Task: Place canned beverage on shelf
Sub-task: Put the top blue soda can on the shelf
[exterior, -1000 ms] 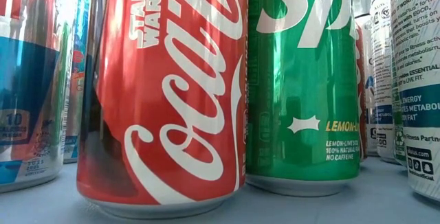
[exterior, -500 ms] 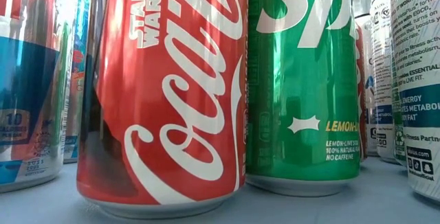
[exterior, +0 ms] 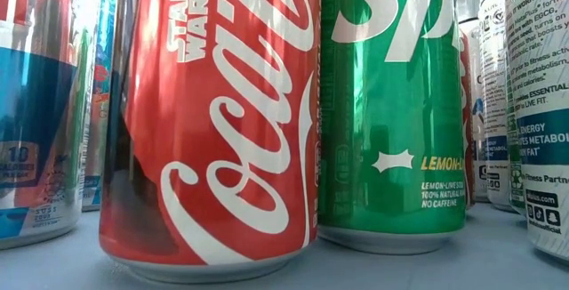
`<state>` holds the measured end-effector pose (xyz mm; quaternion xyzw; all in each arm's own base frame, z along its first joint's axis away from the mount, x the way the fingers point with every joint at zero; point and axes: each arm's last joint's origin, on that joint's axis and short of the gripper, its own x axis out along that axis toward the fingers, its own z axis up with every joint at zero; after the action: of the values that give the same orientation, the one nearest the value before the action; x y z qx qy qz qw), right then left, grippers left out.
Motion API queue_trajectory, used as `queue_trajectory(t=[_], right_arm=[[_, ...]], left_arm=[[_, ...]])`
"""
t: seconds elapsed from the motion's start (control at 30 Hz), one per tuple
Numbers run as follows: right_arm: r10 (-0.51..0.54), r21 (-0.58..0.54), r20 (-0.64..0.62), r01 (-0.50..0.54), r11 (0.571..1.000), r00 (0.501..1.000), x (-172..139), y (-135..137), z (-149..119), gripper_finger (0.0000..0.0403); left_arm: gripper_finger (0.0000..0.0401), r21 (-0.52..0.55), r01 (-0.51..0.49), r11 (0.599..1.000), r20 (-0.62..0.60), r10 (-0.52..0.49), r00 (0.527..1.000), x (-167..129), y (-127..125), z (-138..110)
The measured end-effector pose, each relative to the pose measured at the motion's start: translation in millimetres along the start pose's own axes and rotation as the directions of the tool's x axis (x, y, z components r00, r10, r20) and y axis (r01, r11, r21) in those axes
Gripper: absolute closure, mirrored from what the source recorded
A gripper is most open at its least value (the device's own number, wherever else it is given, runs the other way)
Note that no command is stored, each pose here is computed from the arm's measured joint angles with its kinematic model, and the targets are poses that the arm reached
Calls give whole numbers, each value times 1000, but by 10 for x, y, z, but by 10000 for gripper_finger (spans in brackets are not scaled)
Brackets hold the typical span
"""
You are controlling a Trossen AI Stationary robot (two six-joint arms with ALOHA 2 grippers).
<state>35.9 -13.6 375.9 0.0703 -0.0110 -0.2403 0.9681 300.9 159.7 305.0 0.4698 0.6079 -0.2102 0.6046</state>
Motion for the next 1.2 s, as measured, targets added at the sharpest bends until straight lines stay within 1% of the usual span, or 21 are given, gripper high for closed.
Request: queue_trajectory(t=[0.1, 0.3, 0.47, 0.57, 0.7, 0.93, 1.2], right_arm=[[0, 0, 0, 0, 1000, 1000, 0, 0, 0, 142], [0, 0, 0, 0, 1000, 1000, 0, 0, 0, 142], [0, 0, 0, 0, 1000, 1000, 0, 0, 0, 142], [0, 1, 0, 0, 1000, 1000, 0, 0, -1, 142], [0, 0, 0, 0, 1000, 1000, 0, 0, 0, 142], [0, 1, 0, 0, 1000, 1000, 0, 0, 0, 142], [1, 1, 0, -1, 1000, 1000, 0, 0, 0, 142]], left_arm=[[134, -20, -5, 1000, 6, 5, 1000, 0, 5, 2], [133, -161, -7, 987, 11, 9, 1000, 0, 9, 2], [133, -208, -5, 978, 39, 14, 999, -3, 14, 15], [133, -205, -7, 979, 44, 17, 999, -7, 15, 35], [133, -170, -8, 985, 45, 16, 999, -14, 12, 64], [133, -160, -14, 987, 19, 17, 1000, -28, 5, 122], [133, -166, -24, 986, 21, 28, 999, -72, -10, 183]])
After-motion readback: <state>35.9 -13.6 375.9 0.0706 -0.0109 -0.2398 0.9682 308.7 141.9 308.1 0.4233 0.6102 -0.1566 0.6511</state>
